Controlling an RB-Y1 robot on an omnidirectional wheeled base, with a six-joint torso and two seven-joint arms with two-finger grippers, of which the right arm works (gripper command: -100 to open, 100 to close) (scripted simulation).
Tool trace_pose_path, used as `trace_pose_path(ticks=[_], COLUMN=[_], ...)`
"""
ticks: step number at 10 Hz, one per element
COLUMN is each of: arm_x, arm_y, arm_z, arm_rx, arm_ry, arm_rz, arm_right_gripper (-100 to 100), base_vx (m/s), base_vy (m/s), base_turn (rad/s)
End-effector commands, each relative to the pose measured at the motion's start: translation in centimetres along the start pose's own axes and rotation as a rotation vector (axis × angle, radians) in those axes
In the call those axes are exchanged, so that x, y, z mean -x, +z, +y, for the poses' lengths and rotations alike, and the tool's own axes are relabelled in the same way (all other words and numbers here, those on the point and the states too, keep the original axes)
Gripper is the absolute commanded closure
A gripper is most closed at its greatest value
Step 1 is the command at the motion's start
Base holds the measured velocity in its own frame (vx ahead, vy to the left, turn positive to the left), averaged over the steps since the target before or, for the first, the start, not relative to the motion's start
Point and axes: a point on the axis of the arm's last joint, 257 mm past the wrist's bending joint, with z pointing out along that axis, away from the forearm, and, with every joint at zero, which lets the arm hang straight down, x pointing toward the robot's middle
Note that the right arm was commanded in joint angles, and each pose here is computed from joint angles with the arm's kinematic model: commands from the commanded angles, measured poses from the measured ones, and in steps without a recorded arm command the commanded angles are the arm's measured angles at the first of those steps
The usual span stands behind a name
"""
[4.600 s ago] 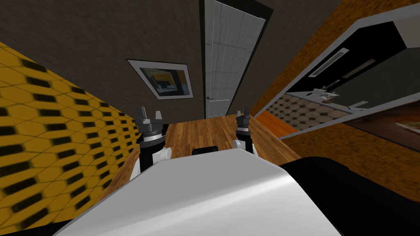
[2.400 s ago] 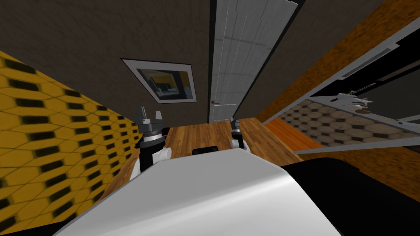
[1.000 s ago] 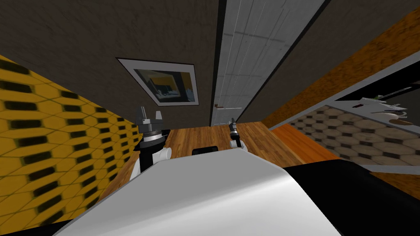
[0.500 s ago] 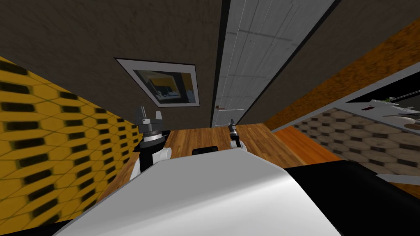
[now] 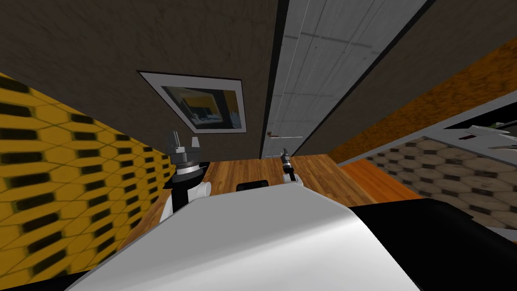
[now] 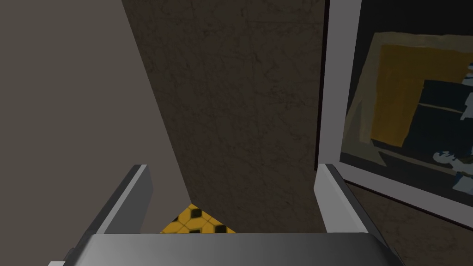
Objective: Pull the door open
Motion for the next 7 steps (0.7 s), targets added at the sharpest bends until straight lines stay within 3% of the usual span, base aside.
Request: trace_pose_path(ticks=[1, 7], arm_x=[0.2, 0.6], arm_y=[-0.19, -0.70], arm_z=[-0.9, -3.8], arm_rx=[-0.015, -0.068], arm_ry=[0.006, 0.025], arm_rz=[0.002, 0.005], arm_right_gripper=[-100, -100], base_vx=[0.096, 0.098], base_vy=[0.003, -0.006], base_turn=[0.035, 0.028])
